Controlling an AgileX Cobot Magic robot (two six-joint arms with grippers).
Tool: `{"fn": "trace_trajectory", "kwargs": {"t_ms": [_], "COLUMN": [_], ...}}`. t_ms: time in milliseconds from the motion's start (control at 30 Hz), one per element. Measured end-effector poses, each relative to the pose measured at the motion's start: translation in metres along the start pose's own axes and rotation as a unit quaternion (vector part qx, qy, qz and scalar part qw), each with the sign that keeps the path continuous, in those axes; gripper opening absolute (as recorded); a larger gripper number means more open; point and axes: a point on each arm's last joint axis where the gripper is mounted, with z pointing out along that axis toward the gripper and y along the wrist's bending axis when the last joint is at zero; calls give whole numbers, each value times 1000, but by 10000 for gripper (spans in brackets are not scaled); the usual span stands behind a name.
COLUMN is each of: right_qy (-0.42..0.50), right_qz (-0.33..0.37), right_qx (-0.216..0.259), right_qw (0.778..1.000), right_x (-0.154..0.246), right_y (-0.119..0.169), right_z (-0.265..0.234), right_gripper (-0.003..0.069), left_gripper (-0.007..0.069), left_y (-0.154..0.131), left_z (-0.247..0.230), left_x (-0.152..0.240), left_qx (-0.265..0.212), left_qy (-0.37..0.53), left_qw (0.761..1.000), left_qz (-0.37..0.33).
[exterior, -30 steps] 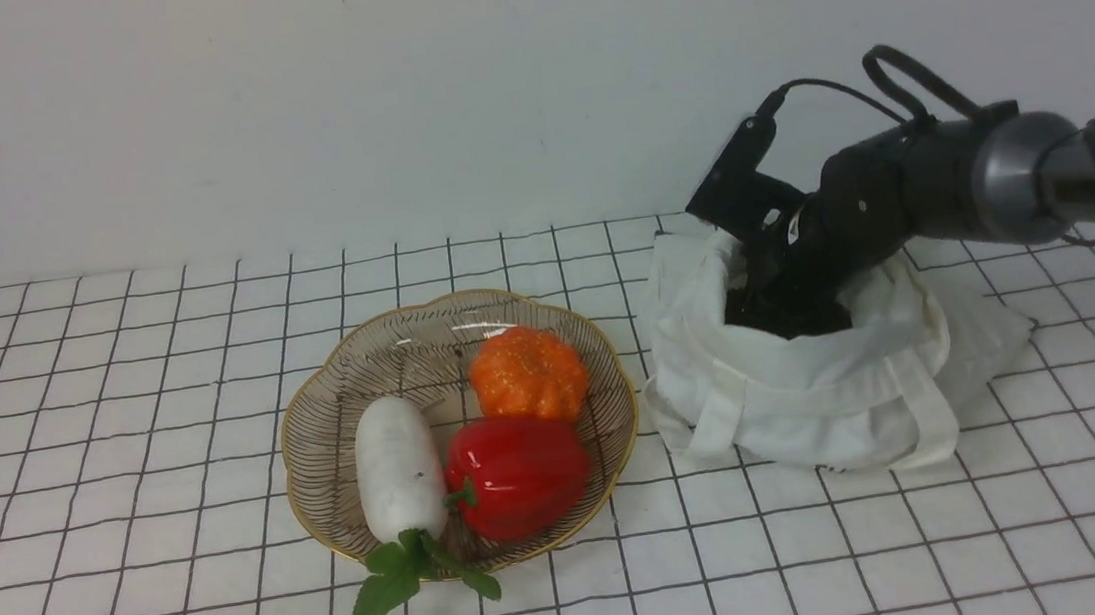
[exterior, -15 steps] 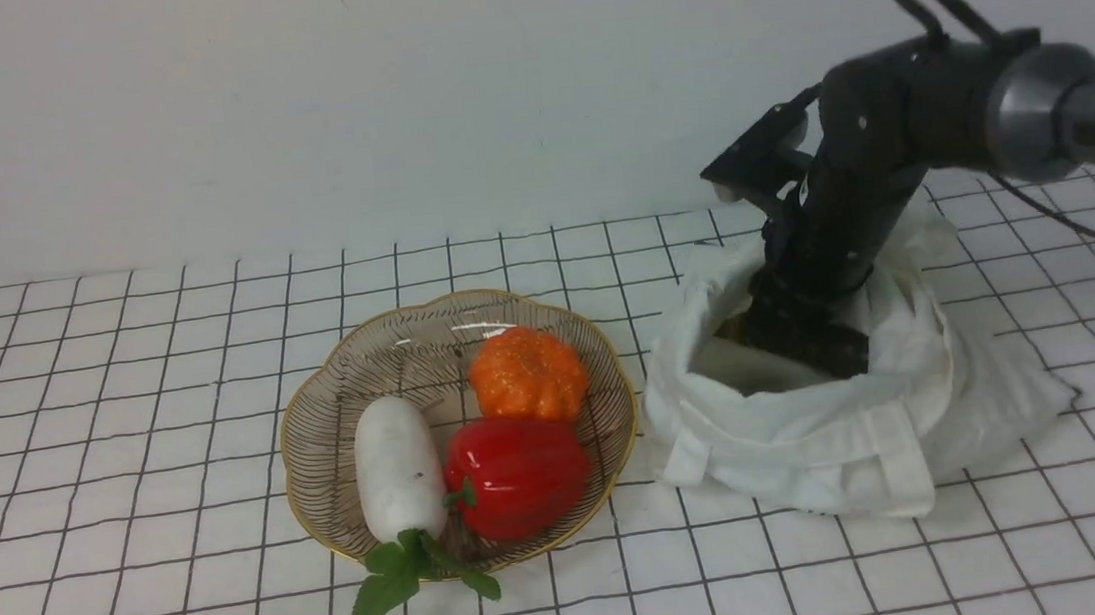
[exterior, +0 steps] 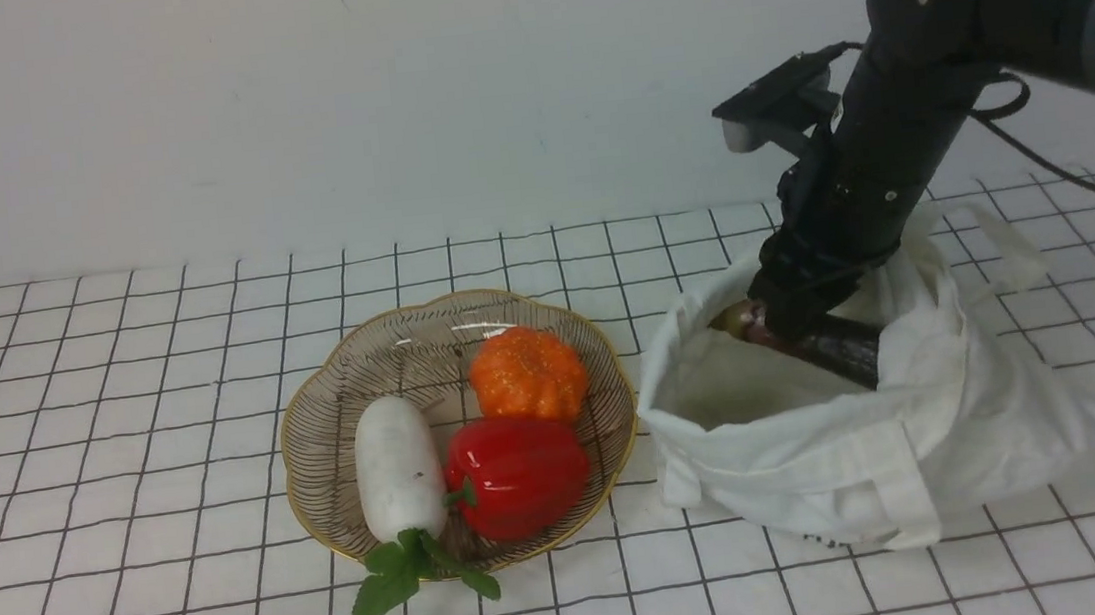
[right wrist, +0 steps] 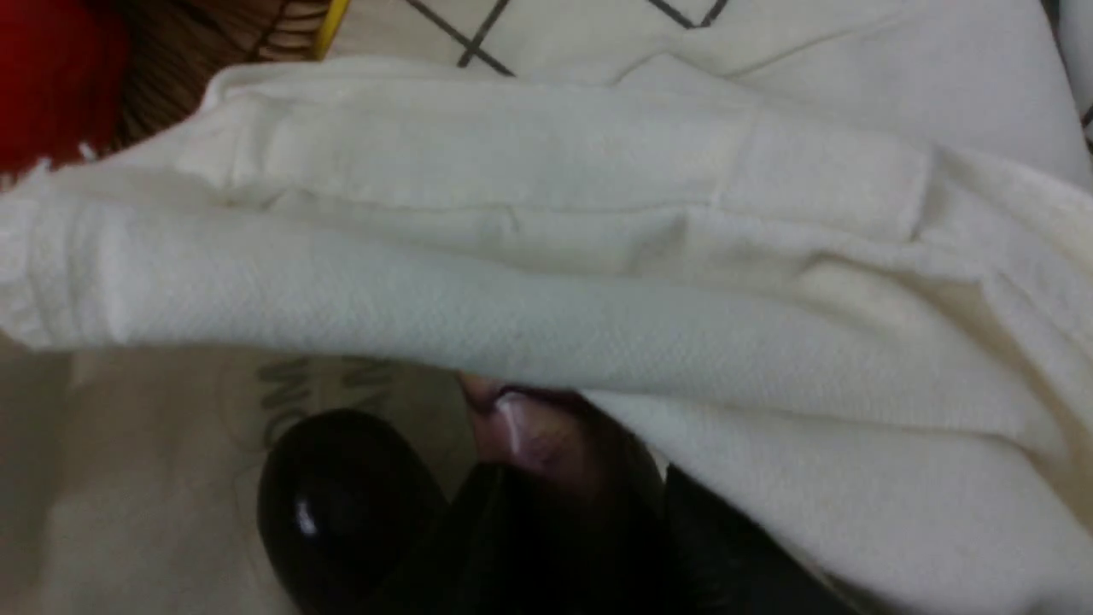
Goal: Take vegetables from bag on white checkered tablecloth place on plate.
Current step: 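Take the eggplant out of the bag and place it on the plate with the right gripper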
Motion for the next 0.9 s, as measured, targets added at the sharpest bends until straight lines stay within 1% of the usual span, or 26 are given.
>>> {"fn": "trace_trajectory", "kwargs": {"t_ms": [67, 100, 167, 300, 400, 567, 733, 900], "right_qy": [0, 0, 7, 26, 54, 79, 74, 82], "right_qz": [-24, -24, -48, -56, -47, -27, -5, 9], "right_qx": [-8, -8, -22, -31, -19, -2, -25, -25], "right_qw": [1000, 1000, 999, 998, 997, 996, 997, 996], "right_x": [-1, -1, -1, 0, 4, 11, 23, 34], "right_y": [1, 1, 0, -3, -8, -12, 1, 7], "right_z": [4, 4, 16, 34, 49, 59, 49, 40], "right_gripper": [204, 204, 204, 204, 204, 204, 203, 202], "left_gripper": [-8, -8, -8, -8, -8, -8, -8, -8], "left_y": [0, 0, 0, 0, 0, 0, 0, 0], "left_z": [0, 0, 0, 0, 0, 0, 0, 0], "left_x": [0, 0, 0, 0, 0, 0, 0, 0], "left_qx": [0, 0, 0, 0, 0, 0, 0, 0], "left_qy": [0, 0, 0, 0, 0, 0, 0, 0], "left_qw": [1000, 1000, 1000, 1000, 1000, 1000, 1000, 1000], "left_qz": [0, 0, 0, 0, 0, 0, 0, 0]}}
